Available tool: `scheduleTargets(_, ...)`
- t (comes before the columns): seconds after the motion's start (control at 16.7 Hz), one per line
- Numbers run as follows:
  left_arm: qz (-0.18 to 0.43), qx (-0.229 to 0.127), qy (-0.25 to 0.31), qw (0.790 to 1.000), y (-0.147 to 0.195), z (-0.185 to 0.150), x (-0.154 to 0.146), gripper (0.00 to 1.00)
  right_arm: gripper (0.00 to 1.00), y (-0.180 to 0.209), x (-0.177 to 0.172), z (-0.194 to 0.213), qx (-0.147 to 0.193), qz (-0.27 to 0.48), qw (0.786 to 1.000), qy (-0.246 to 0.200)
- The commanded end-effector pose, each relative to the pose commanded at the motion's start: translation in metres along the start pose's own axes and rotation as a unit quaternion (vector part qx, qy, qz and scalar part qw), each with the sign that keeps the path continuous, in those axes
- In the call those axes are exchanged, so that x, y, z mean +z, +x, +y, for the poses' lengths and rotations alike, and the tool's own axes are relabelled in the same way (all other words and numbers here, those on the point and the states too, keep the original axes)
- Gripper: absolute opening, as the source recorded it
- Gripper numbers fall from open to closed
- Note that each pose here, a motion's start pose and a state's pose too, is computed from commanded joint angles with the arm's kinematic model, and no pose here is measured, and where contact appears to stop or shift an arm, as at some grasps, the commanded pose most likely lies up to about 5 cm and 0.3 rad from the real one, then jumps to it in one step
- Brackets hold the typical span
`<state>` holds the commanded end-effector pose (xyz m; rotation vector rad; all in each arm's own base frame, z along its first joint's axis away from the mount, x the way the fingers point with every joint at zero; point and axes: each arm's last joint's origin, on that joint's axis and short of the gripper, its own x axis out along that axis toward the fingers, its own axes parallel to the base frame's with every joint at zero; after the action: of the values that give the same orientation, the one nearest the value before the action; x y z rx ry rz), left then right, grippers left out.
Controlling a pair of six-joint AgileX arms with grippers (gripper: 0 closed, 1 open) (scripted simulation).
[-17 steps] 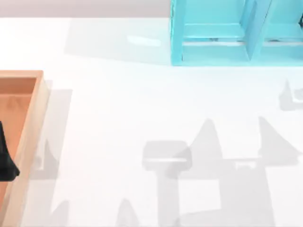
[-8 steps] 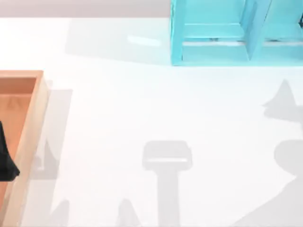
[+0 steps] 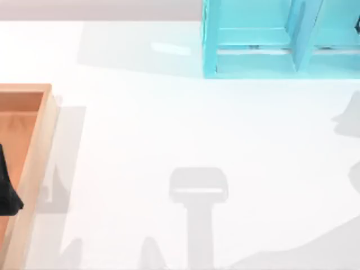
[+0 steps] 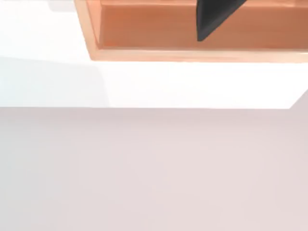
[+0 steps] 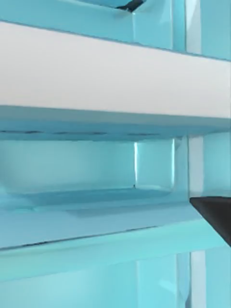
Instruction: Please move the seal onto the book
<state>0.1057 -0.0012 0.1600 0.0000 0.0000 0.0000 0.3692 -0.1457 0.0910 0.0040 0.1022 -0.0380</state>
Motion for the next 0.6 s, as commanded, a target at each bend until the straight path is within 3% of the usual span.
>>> scheduleTargets(0.3, 0.0, 0.0, 0.0, 1.0, 0.0, 0.0, 0.0, 1.0, 1.0, 0.008, -0.001, 0.001, 0.001, 0.001, 1.0, 0.0)
scheduleTargets(0.6, 0.0, 0.0, 0.0, 1.0, 0.0, 0.0, 0.0, 1.0, 1.0, 0.058, -0.001, -0.003, 0.0, 0.0, 1.0, 0.0)
